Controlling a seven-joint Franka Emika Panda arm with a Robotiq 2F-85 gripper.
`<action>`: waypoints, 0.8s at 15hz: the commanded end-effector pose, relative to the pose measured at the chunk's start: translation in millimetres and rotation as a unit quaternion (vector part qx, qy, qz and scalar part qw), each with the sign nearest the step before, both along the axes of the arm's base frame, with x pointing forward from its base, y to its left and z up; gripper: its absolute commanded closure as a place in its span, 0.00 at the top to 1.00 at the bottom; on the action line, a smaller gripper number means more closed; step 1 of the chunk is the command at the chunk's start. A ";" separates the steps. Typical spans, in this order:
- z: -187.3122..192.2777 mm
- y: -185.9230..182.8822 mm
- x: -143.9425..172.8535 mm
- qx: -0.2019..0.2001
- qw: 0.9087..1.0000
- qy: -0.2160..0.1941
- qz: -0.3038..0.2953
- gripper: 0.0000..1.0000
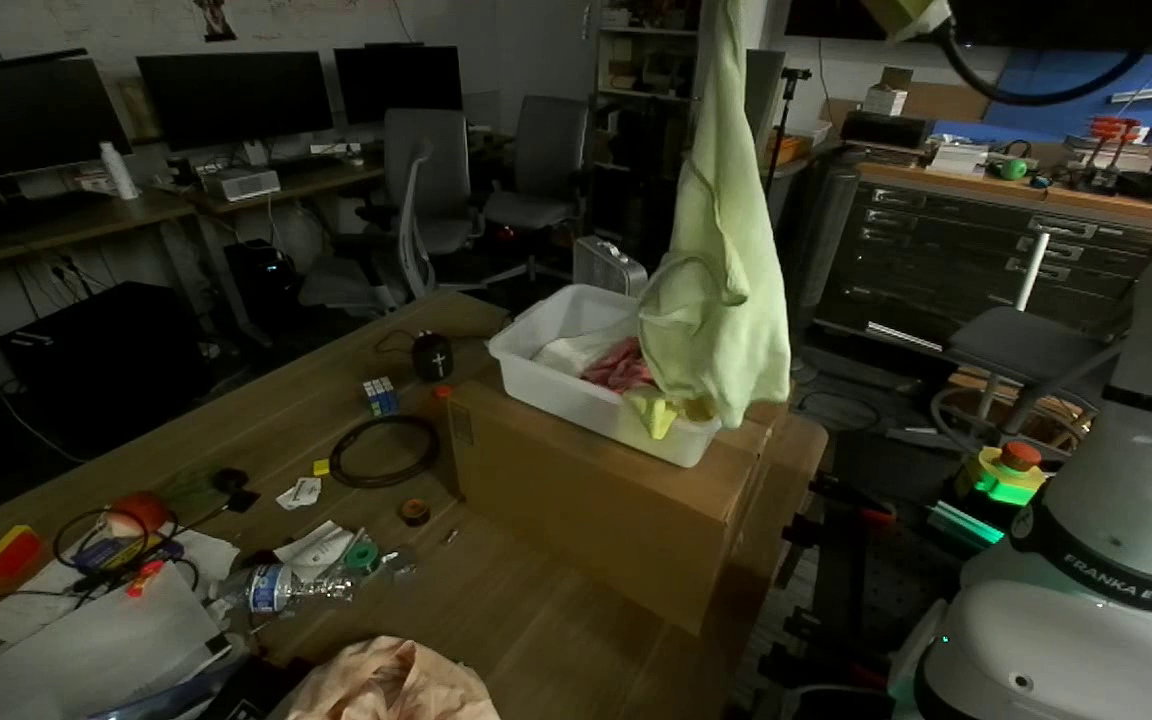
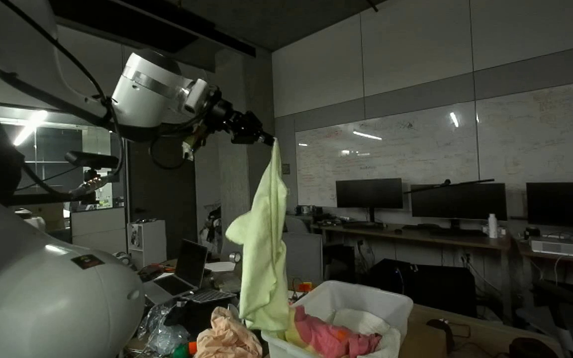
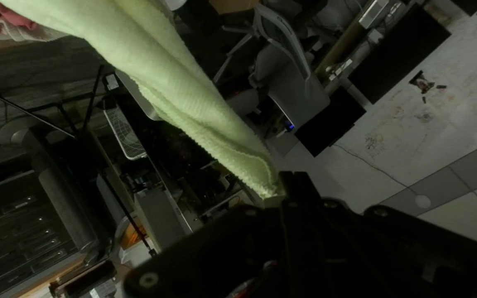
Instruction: Remove the clothes and towels from the storage box and put them on the table
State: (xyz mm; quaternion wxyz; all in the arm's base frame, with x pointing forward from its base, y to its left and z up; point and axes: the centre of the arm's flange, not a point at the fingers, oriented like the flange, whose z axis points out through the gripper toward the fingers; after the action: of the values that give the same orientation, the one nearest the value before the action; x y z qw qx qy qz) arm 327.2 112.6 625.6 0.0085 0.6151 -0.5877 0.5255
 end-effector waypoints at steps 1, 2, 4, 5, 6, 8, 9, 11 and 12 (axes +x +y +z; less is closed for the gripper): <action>18.0 43.0 22.3 -0.021 0.996 0.072 0.053 0.01; 11.2 60.7 32.7 -0.012 0.993 0.089 0.076 0.01; -9.4 99.2 57.2 0.008 0.986 0.115 0.122 0.01; -20.3 121.0 70.0 0.017 0.981 0.127 0.144 0.01; -30.1 139.2 81.0 0.025 0.976 0.138 0.167 0.01; -45.9 172.1 103.0 0.038 0.963 0.158 0.214 0.01; -52.5 186.1 113.9 0.043 0.956 0.168 0.237 0.01; -62.9 206.3 133.9 0.053 0.940 0.189 0.281 0.01; -66.9 213.8 143.6 0.057 0.930 0.200 0.302 0.01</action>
State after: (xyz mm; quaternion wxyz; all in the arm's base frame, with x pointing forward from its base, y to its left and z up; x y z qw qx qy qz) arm 427.6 293.1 549.5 -0.0452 0.8184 -0.4337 0.3743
